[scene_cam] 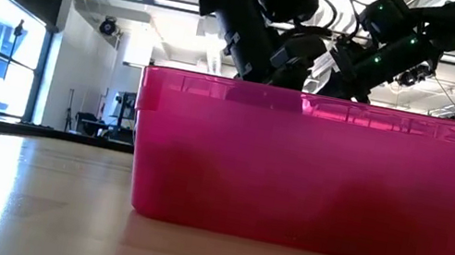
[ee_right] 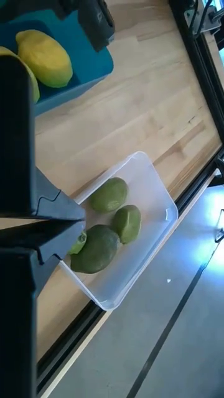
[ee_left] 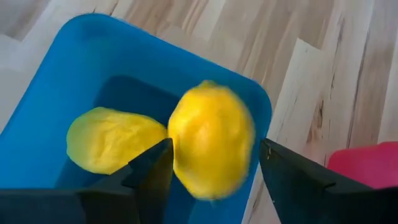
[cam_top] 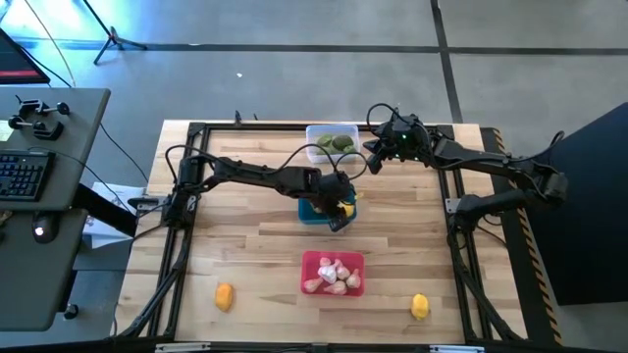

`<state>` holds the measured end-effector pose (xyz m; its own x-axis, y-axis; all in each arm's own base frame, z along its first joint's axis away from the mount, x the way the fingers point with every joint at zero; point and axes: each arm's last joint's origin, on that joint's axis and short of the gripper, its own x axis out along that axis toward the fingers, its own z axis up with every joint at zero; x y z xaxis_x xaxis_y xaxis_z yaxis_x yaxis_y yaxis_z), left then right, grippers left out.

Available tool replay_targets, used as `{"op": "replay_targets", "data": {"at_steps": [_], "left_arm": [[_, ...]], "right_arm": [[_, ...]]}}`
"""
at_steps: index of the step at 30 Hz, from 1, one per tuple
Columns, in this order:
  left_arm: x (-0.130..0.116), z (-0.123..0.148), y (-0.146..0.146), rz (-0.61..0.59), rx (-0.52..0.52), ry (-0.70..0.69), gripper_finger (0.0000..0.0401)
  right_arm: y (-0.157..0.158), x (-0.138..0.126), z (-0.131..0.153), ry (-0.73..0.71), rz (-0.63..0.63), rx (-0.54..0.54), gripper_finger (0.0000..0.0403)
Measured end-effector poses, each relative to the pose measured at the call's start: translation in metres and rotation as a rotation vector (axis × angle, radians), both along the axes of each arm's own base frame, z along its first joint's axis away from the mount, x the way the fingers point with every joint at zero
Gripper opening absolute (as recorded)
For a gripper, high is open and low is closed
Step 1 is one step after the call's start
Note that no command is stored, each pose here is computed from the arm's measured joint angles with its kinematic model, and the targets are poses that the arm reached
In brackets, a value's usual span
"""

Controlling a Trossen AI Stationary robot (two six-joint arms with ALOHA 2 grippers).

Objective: Sort produce into baskets
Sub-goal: Put the top yellow lemon into the blue bin, then put the left yellow lemon into the blue bin

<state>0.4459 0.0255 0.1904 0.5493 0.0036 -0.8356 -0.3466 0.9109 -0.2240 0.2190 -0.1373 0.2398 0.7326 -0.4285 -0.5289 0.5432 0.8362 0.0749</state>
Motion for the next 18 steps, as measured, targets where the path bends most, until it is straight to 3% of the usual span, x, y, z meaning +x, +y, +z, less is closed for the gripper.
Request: {"op": "replay_targets", "data": {"at_steps": [5, 9, 13, 18], "left_arm": [[-0.002, 0.003, 0.002, 0.017, -0.009, 0.004, 0.0230], [-0.003, 0.014, 0.006, 0.047, -0.012, 0.055, 0.0216], [-0.010, 0.032, 0.006, 0.029, 0.007, 0.094, 0.0158], [-0.026, 0.050, -0.002, 0.068, -0.021, 0.122, 0.0047]], "right_arm": [[0.000, 0.000, 0.000, 0.001, 0.002, 0.000, 0.0000], [0.000, 0.000, 0.000, 0.004, 0.006, -0.004, 0.0000], [0.000, 0.000, 0.000, 0.005, 0.007, -0.005, 0.0000], [0.000, 0.000, -0.001, 0.018, 0.017, -0.017, 0.0000]]}}
